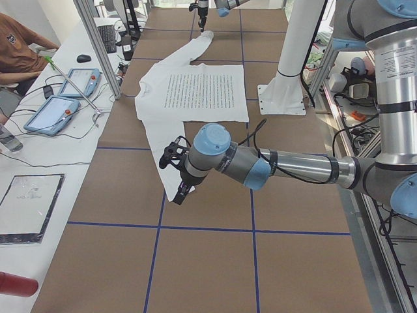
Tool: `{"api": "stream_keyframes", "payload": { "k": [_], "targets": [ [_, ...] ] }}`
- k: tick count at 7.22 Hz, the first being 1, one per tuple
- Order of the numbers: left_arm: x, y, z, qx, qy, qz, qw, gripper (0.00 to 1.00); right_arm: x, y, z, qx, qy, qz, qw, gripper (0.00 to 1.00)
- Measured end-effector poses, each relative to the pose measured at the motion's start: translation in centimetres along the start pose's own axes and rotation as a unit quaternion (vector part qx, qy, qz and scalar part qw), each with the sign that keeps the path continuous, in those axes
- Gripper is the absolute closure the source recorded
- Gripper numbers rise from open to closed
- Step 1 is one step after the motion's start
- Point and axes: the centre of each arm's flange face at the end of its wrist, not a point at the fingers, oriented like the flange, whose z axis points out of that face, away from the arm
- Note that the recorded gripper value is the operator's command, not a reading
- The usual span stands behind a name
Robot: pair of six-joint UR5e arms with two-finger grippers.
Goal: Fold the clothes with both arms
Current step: 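Grasp the sleeve nearest the right gripper and lift it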
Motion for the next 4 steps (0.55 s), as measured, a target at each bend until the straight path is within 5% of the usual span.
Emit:
{"api": "stream_keyframes", "payload": {
  "k": [4],
  "targets": [
    [-0.1, 0.0, 0.1, 0.0, 0.0, 0.001, 1.0, 0.01, -16.4, -2.1, -5.8, 0.005, -0.03, 0.044, 0.9986, 1.0]
  ]
}}
